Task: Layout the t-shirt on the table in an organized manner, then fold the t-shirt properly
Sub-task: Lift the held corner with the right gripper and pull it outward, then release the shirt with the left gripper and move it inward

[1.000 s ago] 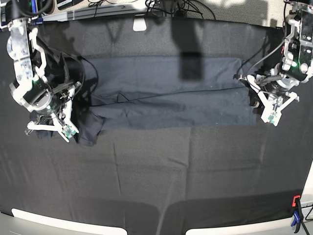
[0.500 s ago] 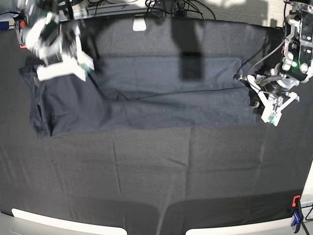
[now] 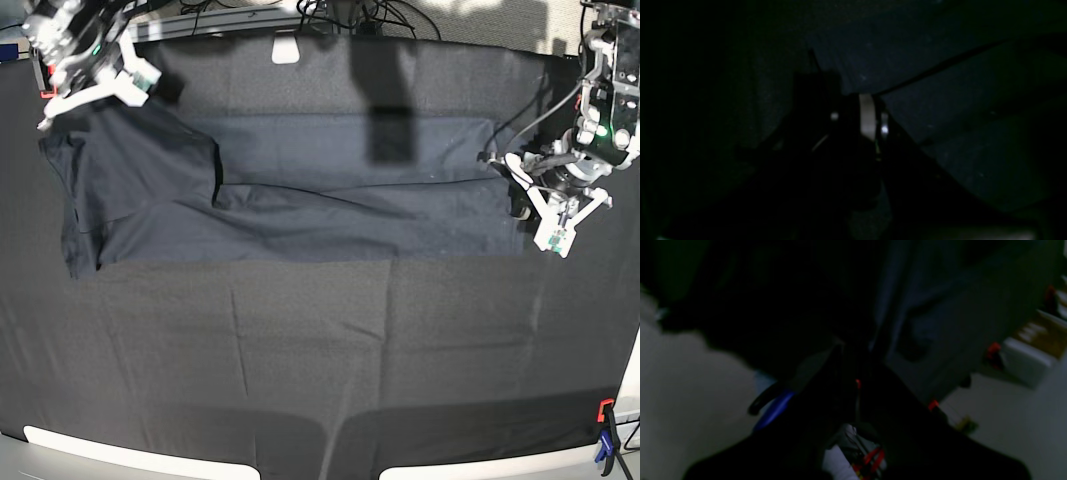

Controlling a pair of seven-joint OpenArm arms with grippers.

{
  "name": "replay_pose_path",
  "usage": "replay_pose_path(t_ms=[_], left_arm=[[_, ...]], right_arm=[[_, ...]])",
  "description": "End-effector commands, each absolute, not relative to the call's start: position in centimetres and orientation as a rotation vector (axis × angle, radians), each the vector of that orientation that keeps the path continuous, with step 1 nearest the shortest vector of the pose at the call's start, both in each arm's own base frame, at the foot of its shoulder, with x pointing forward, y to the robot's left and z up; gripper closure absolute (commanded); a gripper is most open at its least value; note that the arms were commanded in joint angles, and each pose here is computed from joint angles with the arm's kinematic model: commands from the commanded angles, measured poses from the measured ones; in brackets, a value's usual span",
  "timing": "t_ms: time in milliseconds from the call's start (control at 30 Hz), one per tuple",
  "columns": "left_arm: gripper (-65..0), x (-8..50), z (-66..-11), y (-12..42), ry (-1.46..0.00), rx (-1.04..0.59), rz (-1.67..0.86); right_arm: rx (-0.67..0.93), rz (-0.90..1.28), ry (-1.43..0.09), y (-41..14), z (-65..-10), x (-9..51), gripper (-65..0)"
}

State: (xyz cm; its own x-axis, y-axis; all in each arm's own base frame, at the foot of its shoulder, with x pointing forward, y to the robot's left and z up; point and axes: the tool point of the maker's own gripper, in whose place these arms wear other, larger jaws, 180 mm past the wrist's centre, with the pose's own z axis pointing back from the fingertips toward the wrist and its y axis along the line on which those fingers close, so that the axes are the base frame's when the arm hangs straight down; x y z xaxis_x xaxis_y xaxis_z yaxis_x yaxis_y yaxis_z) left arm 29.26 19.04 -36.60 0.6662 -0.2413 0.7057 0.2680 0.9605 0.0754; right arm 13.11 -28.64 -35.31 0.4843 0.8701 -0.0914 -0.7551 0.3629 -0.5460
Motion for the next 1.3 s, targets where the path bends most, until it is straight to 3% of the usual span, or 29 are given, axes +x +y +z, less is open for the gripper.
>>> replay_pose_path(t_ms=[0, 67, 200, 267, 467, 633, 767, 900, 1100, 1267], left_arm=[[-6.2, 30.2, -35.2, 19.3, -0.841, -0.024, -0.294], [-8.4, 30.2, -35.2, 19.3, -0.843, -0.025, -0.294], [-23.0, 29.9, -35.5, 19.4, -0.82, -0.021, -0.293], [-26.9, 29.1, -36.3, 19.7, -0.755, -0.012, -0.293], [-26.9, 27.3, -37.8, 20.4, -0.615, 0.011, -0.293], [-26.9, 30.3, -32.7, 17.6, -0.889, -0.04, -0.382], [-26.9, 30.4, -27.2, 12.5, -1.102, -0.196, -0.554], [-26.9, 30.7, -24.3, 9.9, -1.256, -0.347, -0.531], [-26.9, 34.0, -31.9, 7.3, -1.097, -0.407, -0.317], [-26.9, 34.5, -34.8, 3.4, -0.942, -0.453, -0.339]], right_arm=[[-0.604, 1.056, -0.249, -28.9, -34.5, 13.8, 0.0], [-0.607, 1.055, -0.249, -28.9, -34.4, 13.8, 0.0], [-0.609, 1.053, -0.244, -29.0, -34.4, 13.7, 0.0], [-0.613, 1.051, -0.238, -29.1, -34.4, 13.7, 0.0], [-0.616, 1.048, -0.232, -29.2, -34.4, 13.6, 0.0], [-0.616, 1.048, -0.232, -29.2, -34.4, 13.6, 0.0], [-0.621, 1.045, -0.223, -29.4, -34.4, 13.5, 0.0], [-0.624, 1.043, -0.219, -29.5, -34.4, 13.5, 0.0], [-0.623, 1.043, -0.219, -29.4, -34.4, 13.5, 0.0], [-0.626, 1.042, -0.216, -29.5, -34.4, 13.4, 0.0]])
